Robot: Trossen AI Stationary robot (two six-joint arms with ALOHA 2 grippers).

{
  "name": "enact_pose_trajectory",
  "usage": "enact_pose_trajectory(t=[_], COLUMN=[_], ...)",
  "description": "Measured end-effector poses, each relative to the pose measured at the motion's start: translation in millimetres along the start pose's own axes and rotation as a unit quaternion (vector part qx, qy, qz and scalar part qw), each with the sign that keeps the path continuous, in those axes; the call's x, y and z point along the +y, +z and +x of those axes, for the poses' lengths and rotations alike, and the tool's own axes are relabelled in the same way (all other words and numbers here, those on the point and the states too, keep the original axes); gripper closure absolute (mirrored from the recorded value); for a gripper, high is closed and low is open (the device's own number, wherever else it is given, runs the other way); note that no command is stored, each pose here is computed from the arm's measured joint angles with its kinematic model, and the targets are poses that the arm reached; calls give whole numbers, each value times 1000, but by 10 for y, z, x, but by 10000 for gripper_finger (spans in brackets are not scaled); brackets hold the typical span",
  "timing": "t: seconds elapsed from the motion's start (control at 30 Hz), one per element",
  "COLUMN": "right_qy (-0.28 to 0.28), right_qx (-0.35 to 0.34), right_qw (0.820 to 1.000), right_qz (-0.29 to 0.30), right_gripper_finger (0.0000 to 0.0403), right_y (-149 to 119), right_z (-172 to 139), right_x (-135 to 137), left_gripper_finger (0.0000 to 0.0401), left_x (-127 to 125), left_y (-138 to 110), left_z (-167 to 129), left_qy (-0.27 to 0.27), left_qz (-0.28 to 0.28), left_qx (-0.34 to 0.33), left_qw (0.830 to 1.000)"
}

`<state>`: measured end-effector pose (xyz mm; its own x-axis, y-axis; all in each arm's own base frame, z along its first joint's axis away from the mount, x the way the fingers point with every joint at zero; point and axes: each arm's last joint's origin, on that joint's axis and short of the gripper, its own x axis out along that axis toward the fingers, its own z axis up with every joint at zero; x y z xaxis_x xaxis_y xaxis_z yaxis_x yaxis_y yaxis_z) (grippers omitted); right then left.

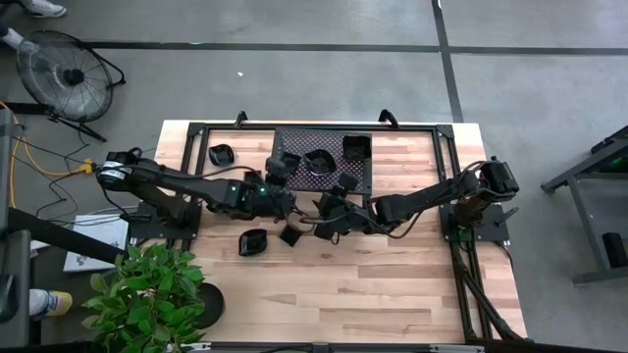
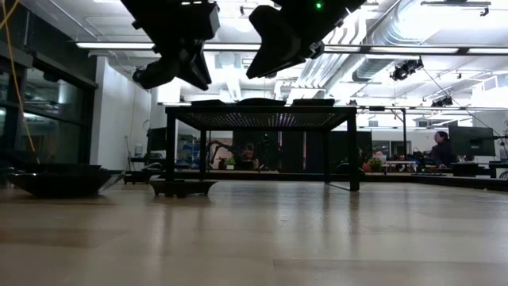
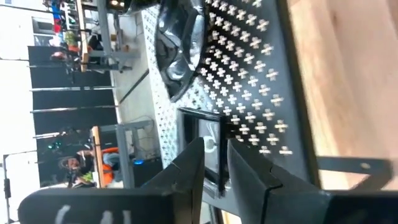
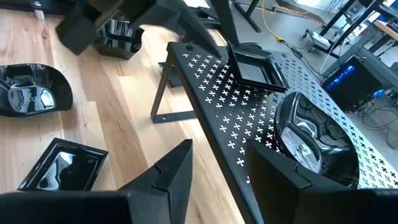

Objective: Pick & Place Mini shaped plates
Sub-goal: Stack the square plate on the square plates on the shelf

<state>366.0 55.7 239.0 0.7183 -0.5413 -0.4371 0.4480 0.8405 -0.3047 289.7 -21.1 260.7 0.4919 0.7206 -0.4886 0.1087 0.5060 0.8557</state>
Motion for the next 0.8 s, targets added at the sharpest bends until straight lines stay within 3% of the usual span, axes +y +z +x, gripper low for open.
enact_pose_trajectory(t=[0.4,0.67,0.8], right_qy=[21,63,119], right_qx=[2,-24,-50], right_qw=[1000,998,991], right_qz=[-6,-18,-34], right_gripper_finger=[261,261,260], right_y=[1,64,116], right_z=[-1,-5,-28], right_x=[12,41,88], left_gripper_finger=[217,210,210], left_x=[-28,-33,-99], left_y=[-29,-151,-204], left_z=[-341,-717,-848], left_qy=[-40,-48,-51], left_qz=[-39,-85,-93], left_qx=[-54,-83,-83], left_qw=[997,992,991])
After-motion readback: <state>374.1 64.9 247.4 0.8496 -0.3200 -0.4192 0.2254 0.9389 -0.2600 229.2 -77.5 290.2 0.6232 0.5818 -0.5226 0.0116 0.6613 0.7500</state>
